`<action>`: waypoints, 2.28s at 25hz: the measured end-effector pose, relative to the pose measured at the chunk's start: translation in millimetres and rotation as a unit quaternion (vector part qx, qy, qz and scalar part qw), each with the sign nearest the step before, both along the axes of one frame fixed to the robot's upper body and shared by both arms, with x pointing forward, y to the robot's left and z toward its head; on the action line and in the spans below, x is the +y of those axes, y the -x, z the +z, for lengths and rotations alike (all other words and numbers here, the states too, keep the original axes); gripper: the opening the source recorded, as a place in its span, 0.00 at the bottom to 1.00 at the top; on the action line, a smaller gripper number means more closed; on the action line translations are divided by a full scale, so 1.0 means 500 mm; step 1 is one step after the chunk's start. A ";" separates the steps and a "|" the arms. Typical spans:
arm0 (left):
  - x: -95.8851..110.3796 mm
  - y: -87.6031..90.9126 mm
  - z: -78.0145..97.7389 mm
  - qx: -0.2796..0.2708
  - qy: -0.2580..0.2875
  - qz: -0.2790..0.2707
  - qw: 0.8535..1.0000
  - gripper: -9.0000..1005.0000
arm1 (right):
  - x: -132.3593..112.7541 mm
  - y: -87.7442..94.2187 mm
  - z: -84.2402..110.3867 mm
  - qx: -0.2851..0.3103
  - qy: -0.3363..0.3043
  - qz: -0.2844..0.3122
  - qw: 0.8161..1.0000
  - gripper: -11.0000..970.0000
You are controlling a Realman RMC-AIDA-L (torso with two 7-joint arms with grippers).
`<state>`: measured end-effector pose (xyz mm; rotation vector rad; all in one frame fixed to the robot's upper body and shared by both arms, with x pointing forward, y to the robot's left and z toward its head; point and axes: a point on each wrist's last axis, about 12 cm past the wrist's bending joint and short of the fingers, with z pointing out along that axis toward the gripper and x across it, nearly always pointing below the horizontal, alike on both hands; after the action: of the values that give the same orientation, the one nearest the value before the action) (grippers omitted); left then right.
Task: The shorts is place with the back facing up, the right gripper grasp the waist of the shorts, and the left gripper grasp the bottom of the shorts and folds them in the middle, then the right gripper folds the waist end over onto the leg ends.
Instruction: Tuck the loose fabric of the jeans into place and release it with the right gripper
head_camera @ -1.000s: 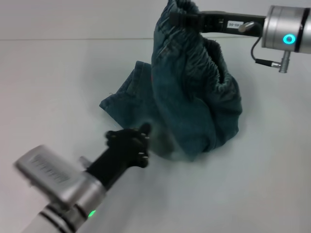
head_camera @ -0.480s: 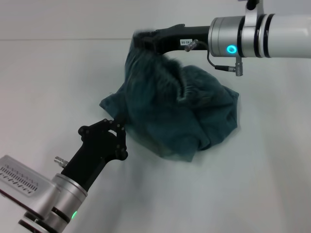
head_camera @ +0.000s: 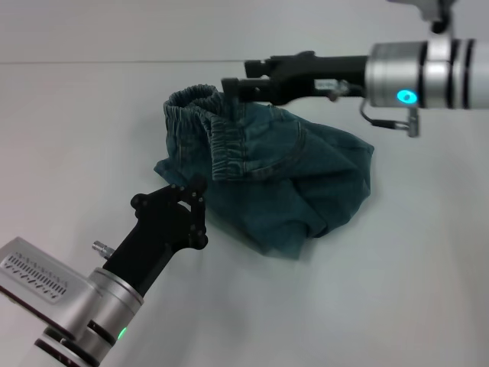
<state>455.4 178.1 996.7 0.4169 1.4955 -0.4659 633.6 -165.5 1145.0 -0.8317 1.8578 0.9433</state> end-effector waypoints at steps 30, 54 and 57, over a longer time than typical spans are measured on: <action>0.068 -0.015 -0.001 -0.008 0.000 0.099 0.995 0.01 | -0.007 0.061 -0.130 0.059 0.044 0.013 0.997 0.79; 0.064 -0.021 0.000 -0.007 -0.002 0.094 0.996 0.01 | -0.015 0.093 -0.126 0.013 -0.018 0.042 0.999 0.78; 0.066 -0.021 0.000 -0.007 -0.002 0.096 0.995 0.01 | 0.001 0.093 -0.142 0.027 0.019 0.051 0.998 0.78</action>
<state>465.8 211.0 996.7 0.2759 1.5068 -0.3070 587.2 -165.0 1073.9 -0.9401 1.8991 1.0050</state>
